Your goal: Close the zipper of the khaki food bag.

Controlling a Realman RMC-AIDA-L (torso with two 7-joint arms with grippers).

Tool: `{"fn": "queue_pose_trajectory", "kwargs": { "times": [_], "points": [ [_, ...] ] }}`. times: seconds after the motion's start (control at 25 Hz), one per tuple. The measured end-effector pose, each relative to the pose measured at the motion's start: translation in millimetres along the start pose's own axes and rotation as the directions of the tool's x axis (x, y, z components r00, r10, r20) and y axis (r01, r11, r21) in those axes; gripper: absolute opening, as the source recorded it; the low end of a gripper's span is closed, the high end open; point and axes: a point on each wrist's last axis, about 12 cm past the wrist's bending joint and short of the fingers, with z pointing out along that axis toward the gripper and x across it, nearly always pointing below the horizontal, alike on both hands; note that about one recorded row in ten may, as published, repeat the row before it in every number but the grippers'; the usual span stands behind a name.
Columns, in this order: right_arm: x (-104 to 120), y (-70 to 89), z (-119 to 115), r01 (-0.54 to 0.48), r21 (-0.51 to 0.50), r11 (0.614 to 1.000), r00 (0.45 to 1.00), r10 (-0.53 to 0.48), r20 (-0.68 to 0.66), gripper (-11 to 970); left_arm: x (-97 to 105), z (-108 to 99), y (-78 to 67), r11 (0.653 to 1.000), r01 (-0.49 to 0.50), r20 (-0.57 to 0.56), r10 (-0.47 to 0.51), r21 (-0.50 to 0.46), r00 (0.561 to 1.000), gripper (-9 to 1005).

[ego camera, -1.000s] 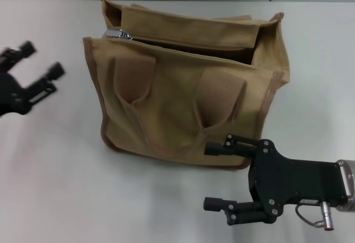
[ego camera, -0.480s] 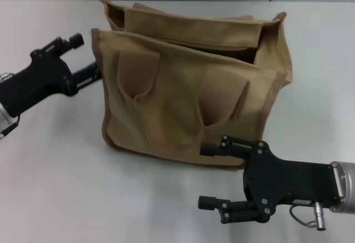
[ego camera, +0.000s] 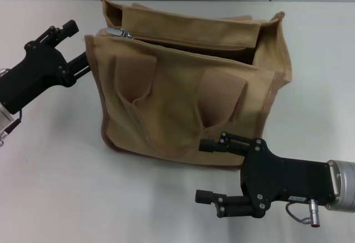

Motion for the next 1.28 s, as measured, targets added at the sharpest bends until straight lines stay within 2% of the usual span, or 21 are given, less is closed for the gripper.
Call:
{"fn": "queue_pose_trajectory", "kwargs": {
  "times": [0.32, 0.52, 0.64, 1.04, 1.28],
  "points": [
    [0, -0.5, 0, 0.006, 0.005, 1.000, 1.000, -0.006, 0.000, 825, 8, -5, -6.7, 0.999, -0.019, 0.019, 0.020, -0.032, 1.000, 783],
    [0, -0.3, 0, 0.008, 0.014, 1.000, 1.000, -0.008, 0.008, 826, 9, -6, -7.9, 0.999, -0.014, 0.022, 0.015, -0.033, 1.000, 590],
    [1, 1.1, -1, 0.009, 0.016, 1.000, 1.000, -0.009, 0.010, 826, 9, -6, -8.8, 1.000, -0.014, 0.025, 0.015, -0.026, 1.000, 387],
    [-2, 6.4, 4, -0.024, 0.032, 0.999, 0.996, 0.021, 0.089, 825, 9, -6, -10.1, 0.999, 0.001, 0.041, 0.001, -0.032, 0.999, 185],
    [-17, 12.9, 1, -0.039, -0.025, 0.999, 0.974, 0.044, 0.221, 826, 5, -9, -15.0, 1.000, 0.015, 0.101, -0.014, -0.014, 0.995, 30]
  ]
}}
